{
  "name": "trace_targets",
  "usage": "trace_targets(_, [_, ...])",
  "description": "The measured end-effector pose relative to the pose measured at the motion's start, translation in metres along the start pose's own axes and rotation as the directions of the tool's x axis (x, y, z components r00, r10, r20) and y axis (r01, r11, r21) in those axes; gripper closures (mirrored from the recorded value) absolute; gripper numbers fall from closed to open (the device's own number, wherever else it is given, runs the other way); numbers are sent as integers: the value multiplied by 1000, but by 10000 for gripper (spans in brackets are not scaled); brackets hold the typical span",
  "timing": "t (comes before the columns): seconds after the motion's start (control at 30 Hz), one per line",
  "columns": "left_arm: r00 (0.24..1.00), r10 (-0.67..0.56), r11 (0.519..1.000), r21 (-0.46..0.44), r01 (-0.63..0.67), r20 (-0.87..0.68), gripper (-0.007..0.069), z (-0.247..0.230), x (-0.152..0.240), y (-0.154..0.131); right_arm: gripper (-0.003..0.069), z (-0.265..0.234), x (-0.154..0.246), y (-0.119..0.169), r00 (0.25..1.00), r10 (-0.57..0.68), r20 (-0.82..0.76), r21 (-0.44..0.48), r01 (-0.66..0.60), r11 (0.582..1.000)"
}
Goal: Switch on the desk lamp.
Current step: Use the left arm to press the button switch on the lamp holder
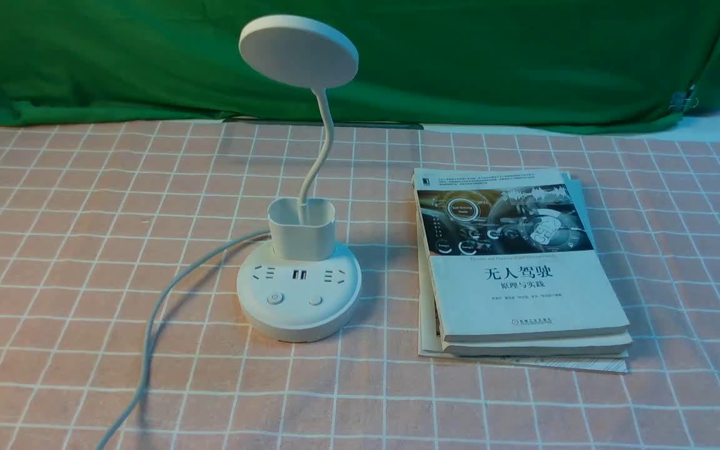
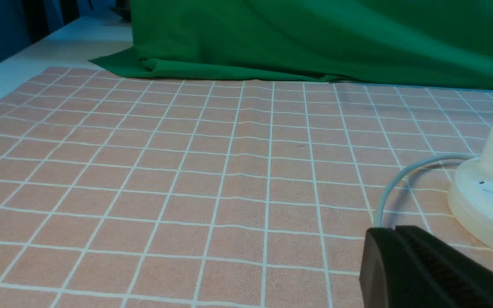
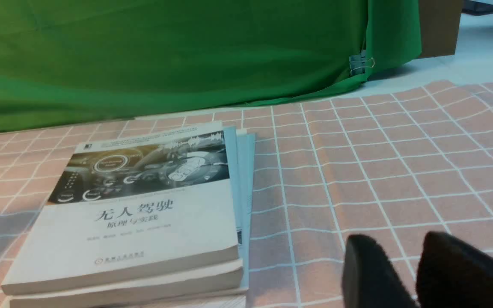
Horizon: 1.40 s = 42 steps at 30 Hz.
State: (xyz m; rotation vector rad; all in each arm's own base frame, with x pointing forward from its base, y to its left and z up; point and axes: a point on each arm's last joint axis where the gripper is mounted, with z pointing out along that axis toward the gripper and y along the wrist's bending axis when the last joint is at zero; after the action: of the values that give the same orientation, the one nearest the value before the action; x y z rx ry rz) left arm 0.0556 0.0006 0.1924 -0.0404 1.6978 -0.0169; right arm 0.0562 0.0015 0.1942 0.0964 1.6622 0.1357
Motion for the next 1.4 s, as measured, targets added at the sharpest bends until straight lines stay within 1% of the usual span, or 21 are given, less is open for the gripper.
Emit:
trace_targets(0.3, [1000, 1, 1000, 0, -1, 0, 604, 0, 0, 0, 421, 0, 0, 0, 1000, 0, 0, 0, 0, 1000])
trace_targets(0.47, [993, 117, 993, -18, -117, 28, 604, 0, -3, 1, 421, 0, 0, 0, 1000, 0, 0, 0, 0, 1000])
trace_targets(0.73, [985, 155, 988, -24, -154, 69, 604, 0, -7, 1, 421, 0, 0, 0, 1000, 0, 0, 0, 0, 1000])
trace_targets(0.77, [986, 145, 989, -23, -144, 82, 604, 0, -8, 1, 421, 0, 0, 0, 1000, 0, 0, 0, 0, 1000])
trace_targets(0.8, [991, 87, 996, -14, -86, 98, 604, 0, -9, 1, 421, 0, 0, 0, 1000, 0, 0, 0, 0, 1000])
trace_targets(0.83, [992, -29, 1000, 6, 28, 123, 604, -1, -11, 0, 421, 0, 0, 0, 1000, 0, 0, 0, 0, 1000])
trace_targets(0.87, [978, -160, 987, 30, 158, 133, 604, -1, -12, -1, 421, 0, 0, 0, 1000, 0, 0, 0, 0, 1000])
trace_targets(0.9, [912, -386, 922, 74, 379, 140, 604, -1, -14, -1, 421, 0, 0, 0, 1000, 0, 0, 0, 0, 1000])
trace_targets(0.93, [895, -423, 906, 82, 415, 139, 604, -1, -15, -1, 421, 0, 0, 0, 1000, 0, 0, 0, 0, 1000])
trace_targets(0.97, [737, -665, 747, 131, 652, 119, 604, -1, -16, -2, 421, 0, 0, 0, 1000, 0, 0, 0, 0, 1000])
trace_targets(1.0, [638, -763, 646, 152, 748, 104, 604, -2, -17, -2, 421, 0, 0, 0, 1000, 0, 0, 0, 0, 1000])
trace_targets(1.03, [556, -826, 564, 167, 809, 95, 604, -2, -17, -1, 421, 0, 0, 0, 1000, 0, 0, 0, 0, 1000])
trace_targets(1.07, [543, -834, 552, 171, 816, 97, 604, -2, -18, -1, 421, 0, 0, 0, 1000, 0, 0, 0, 0, 1000])
trace_targets(1.1, [498, -862, 507, 181, 843, 95, 604, -2, -19, -1, 421, 0, 0, 0, 1000, 0, 0, 0, 0, 1000])
trace_targets(1.13, [473, -875, 484, 193, 853, 106, 604, -2, -20, 0, 421, 0, 0, 0, 1000, 0, 0, 0, 0, 1000])
trace_targets(1.2, [465, -877, 480, 203, 853, 120, 604, -3, -21, 1, 421, 0, 0, 0, 1000, 0, 0, 0, 0, 1000])
trace_targets(1.27, [440, -889, 458, 214, 863, 126, 604, -3, -23, 1, 421, 0, 0, 0, 1000, 0, 0, 0, 0, 1000])
trace_targets(1.3, [404, -907, 421, 223, 879, 122, 604, -3, -23, 2, 421, 0, 0, 0, 1000, 0, 0, 0, 0, 1000])
trace_targets(1.33, [390, -913, 407, 225, 885, 118, 604, -3, -23, 2, 421, 0, 0, 0, 1000, 0, 0, 0, 0, 1000])
trace_targets(1.37, [358, -927, 374, 229, 899, 110, 604, -3, -23, 2, 421, 0, 0, 0, 1000, 0, 0, 0, 0, 1000])
trace_targets(1.4, [341, -934, 357, 231, 905, 106, 604, -3, -23, 2, 421, 0, 0, 0, 1000, 0, 0, 0, 0, 1000])
